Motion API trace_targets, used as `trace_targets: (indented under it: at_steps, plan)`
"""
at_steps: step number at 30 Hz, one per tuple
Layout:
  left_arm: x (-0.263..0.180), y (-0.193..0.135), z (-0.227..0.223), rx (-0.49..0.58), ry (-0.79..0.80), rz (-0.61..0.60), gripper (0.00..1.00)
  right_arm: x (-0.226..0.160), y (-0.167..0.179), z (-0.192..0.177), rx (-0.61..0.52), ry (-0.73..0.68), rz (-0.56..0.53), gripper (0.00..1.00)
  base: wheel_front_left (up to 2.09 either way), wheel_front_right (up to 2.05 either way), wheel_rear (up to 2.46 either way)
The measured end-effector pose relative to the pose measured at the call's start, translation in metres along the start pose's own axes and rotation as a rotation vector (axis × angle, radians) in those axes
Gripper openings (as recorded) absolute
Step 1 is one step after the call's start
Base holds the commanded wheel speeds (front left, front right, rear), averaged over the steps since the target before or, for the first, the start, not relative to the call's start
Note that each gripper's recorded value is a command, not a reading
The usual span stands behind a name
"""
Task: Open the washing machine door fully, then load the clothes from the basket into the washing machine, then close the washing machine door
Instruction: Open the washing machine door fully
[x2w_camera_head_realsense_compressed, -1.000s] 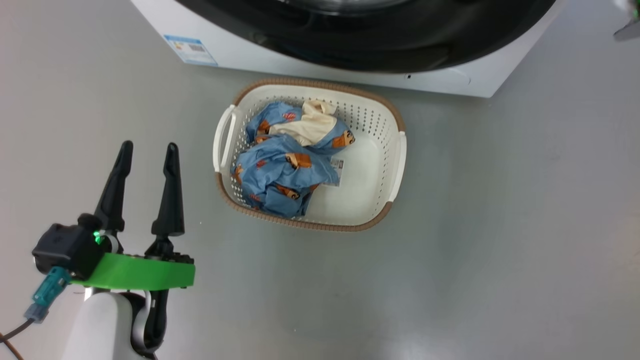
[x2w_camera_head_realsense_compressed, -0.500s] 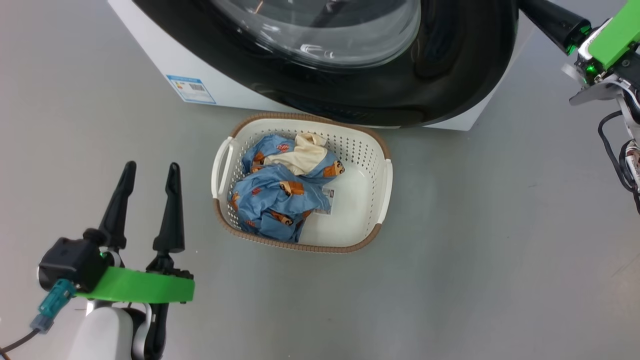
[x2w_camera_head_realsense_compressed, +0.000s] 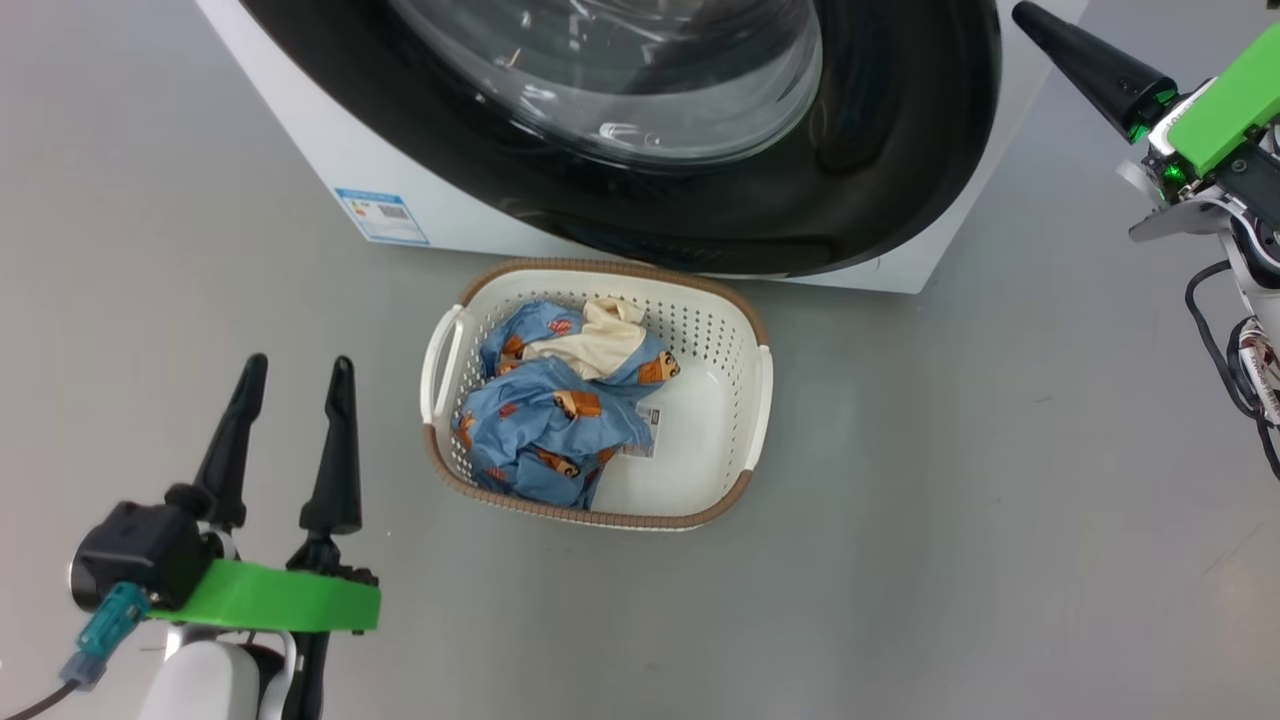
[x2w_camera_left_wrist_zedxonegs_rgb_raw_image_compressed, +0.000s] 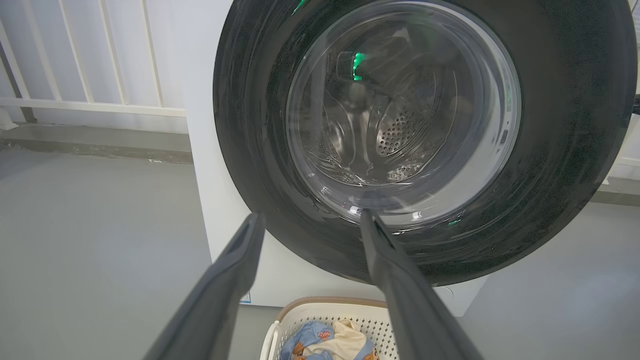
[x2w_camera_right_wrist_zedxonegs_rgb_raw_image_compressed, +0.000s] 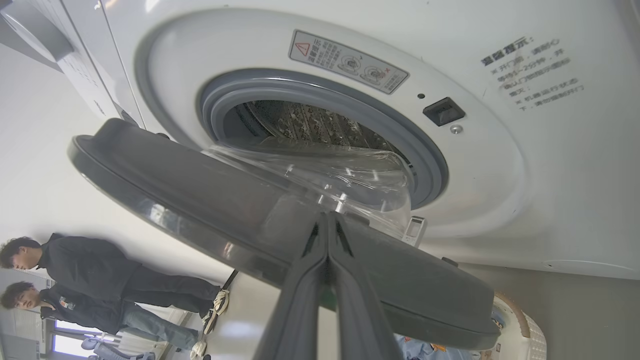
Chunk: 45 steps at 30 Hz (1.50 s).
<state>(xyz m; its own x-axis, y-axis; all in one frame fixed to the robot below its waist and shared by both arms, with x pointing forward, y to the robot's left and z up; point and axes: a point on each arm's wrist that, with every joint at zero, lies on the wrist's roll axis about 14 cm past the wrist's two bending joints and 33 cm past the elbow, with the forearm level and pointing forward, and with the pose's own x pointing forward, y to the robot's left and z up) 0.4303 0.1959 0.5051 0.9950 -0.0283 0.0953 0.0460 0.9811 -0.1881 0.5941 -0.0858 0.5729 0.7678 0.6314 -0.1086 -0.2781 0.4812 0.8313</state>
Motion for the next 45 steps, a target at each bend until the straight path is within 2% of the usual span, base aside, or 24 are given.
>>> trace_targets:
  at_steps: [1, 3, 4, 5, 6, 15, 22, 28, 36, 38, 45]
  plan:
    - [-0.002, 0.0, -0.001, 0.0, 0.003, 0.0, 1.0, -0.002, 0.002, 0.003, -0.002, -0.01, 0.002, 0.0, 0.0, 0.0, 0.0]
    - [-0.004, -0.002, 0.0, 0.001, 0.004, -0.004, 1.0, -0.006, 0.006, 0.005, -0.006, -0.023, 0.007, 0.29, 0.0, 0.0, 0.0]
    - [-0.004, -0.003, 0.001, 0.001, 0.0, -0.007, 1.0, -0.009, 0.006, 0.006, -0.005, -0.031, 0.007, 0.49, 0.0, 0.0, 0.0]
    - [-0.004, -0.004, 0.002, 0.001, -0.004, -0.01, 1.0, -0.011, 0.006, 0.007, -0.004, -0.037, 0.006, 0.84, 0.0, 0.0, 0.0]
    - [-0.004, -0.004, 0.004, 0.002, -0.006, -0.013, 1.0, -0.014, 0.007, 0.007, -0.004, -0.041, 0.005, 1.0, 0.0, 0.0, 0.0]
    - [-0.012, -0.011, 0.009, -0.003, -0.018, -0.03, 1.0, -0.04, 0.033, 0.006, -0.051, -0.096, 0.065, 1.0, 0.0, 0.0, 0.0]
    - [-0.013, -0.017, 0.008, -0.006, -0.014, -0.049, 1.0, -0.065, 0.035, 0.0, -0.081, -0.14, 0.074, 1.0, 0.0, 0.0, 0.0]
    - [-0.01, -0.022, 0.006, -0.007, -0.009, -0.066, 1.0, -0.084, 0.026, 0.008, -0.092, -0.211, 0.059, 1.0, 0.0, 0.0, 0.0]
    - [-0.007, -0.02, 0.0, 0.016, 0.008, -0.077, 1.0, -0.105, 0.003, 0.03, -0.201, -0.397, -0.015, 1.0, 0.0, 0.0, 0.0]
    - [-0.006, -0.02, -0.001, 0.017, 0.009, -0.08, 1.0, -0.11, 0.003, 0.036, -0.255, -0.442, -0.027, 1.0, 0.0, 0.0, 0.0]
    - [-0.004, -0.023, -0.007, 0.018, 0.025, -0.091, 1.0, -0.121, 0.0, 0.047, -0.575, -0.541, -0.073, 1.0, 0.0, 0.0, 0.0]
